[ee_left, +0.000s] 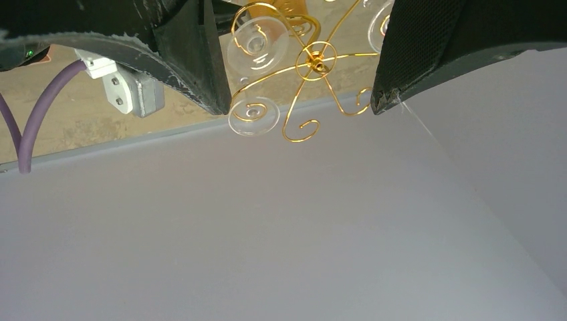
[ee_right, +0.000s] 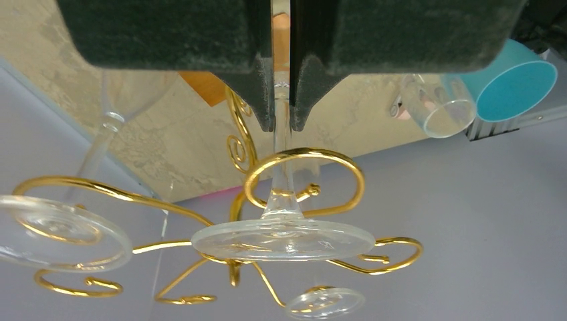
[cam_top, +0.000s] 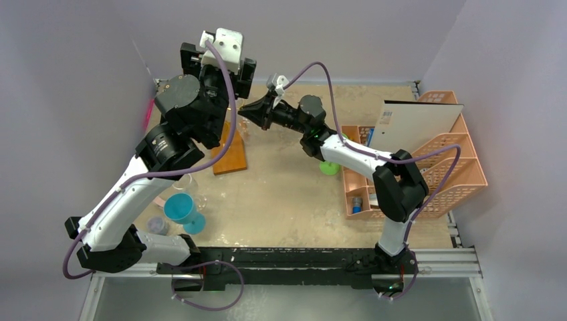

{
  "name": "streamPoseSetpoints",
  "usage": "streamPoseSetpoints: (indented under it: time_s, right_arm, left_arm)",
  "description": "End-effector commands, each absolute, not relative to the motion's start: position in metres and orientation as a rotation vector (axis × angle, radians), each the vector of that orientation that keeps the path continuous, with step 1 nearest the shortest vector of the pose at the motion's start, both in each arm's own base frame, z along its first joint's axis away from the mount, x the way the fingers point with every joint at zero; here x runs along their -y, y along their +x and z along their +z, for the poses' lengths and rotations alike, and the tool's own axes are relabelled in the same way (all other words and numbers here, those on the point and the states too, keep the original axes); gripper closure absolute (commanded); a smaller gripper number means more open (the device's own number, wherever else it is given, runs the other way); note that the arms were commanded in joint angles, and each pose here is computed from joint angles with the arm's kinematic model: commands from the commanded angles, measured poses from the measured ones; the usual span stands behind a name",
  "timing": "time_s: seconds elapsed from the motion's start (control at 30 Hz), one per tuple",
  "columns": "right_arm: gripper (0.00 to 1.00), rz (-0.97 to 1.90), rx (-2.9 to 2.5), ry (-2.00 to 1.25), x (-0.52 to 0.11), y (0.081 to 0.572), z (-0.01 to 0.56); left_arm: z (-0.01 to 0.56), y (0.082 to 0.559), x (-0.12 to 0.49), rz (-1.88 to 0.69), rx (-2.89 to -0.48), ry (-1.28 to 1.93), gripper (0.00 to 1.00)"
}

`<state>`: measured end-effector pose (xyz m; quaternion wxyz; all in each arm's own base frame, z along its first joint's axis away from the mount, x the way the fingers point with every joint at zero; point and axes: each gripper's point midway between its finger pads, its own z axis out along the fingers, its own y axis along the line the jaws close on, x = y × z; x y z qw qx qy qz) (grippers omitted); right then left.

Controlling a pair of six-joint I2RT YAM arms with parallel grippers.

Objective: Place the wine glass upside down on the wine glass rack

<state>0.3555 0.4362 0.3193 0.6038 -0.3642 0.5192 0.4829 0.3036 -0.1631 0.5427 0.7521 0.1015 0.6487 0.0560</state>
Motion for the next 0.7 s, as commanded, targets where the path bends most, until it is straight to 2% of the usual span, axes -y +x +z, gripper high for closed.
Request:
streamPoseSetpoints:
  time_s: [0.0, 0.13, 0.47, 0.67]
  right_arm:
    - [1.0, 1.063, -1.15, -0.778, -0.432, 0.364, 0.353]
    - [1.0, 1.078, -1.186, -0.794, -0.437, 0.366, 0.345]
    - [0.66, 1.105, -1.211, -0.801, -0.443, 0.368, 0.335]
    - [0.54, 1.105, -1.209, -0.799, -0.439, 0.363, 0.336]
  left_arm:
    - [0.551, 0.299, 0.16, 0.082, -1.4, 0.196, 0.24]
    - [0.551, 0.298, 0.16, 0.078, -1.401, 0.195, 0.24]
    - [0.553, 0.297, 0.157, 0.086, -1.403, 0.196, 0.24]
    - [0.554, 0.296, 0.158, 0.071, -1.404, 0.194, 0.24]
